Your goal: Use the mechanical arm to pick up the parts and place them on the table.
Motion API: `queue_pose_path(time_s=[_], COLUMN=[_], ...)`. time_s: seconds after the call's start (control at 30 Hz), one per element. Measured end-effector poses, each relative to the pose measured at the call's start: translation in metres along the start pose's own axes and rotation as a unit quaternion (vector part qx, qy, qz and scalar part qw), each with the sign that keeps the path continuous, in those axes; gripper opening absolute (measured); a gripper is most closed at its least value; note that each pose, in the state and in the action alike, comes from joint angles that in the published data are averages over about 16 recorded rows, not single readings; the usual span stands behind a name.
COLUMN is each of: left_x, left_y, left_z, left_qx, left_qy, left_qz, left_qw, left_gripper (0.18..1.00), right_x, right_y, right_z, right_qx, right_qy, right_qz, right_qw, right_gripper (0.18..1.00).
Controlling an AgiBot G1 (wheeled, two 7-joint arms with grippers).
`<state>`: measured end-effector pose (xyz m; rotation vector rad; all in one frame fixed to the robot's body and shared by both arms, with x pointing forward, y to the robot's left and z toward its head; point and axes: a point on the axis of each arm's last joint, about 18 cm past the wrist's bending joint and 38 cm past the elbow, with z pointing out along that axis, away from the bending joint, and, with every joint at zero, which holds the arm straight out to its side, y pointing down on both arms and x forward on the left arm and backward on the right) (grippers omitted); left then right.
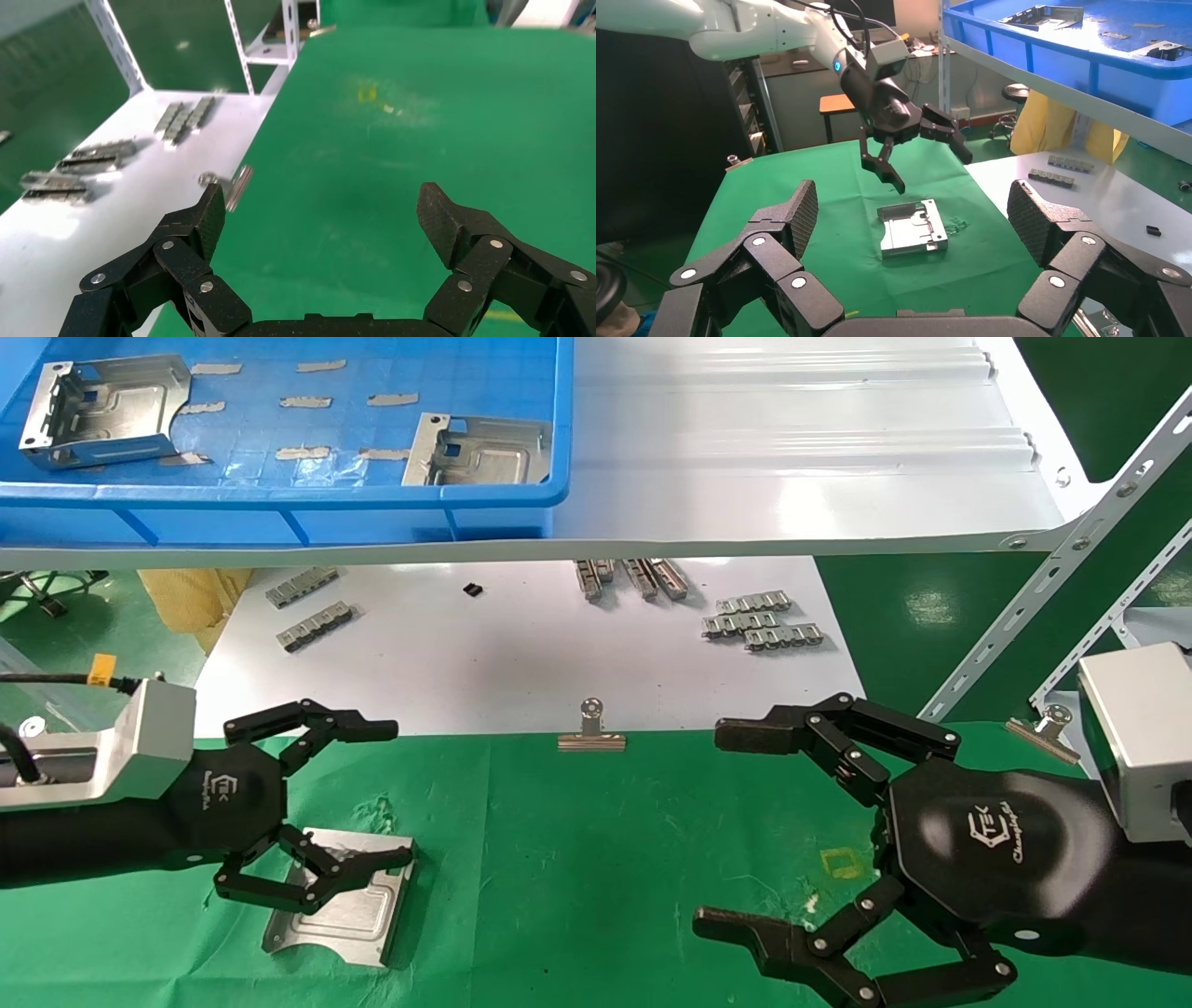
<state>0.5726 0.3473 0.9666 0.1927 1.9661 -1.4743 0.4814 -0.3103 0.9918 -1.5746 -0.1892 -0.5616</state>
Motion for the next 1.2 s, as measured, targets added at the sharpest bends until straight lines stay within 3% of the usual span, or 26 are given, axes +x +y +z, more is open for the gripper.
queue_pose_path(time_s=[0.7,1.2], left_x=[0.039,0.066], left_y=[-0.05,-0.078], left_z=[0.003,-0.001], left_qx=[0.081,0.109], left_qy=[0.031,0.054], left_qz=[-0.038,-0.053], left_qw=[0.9956,0.9912], left_gripper=[1.001,1.001], right_x=[0.0,0.0], right_y=[0.0,0.0], right_z=[0.0,0.0], right_qx=[0.0,0.0], right_qy=[0.0,0.0], right_qz=[0.0,0.0], right_qw=[1.0,1.0], right_gripper=[1.001,1.001])
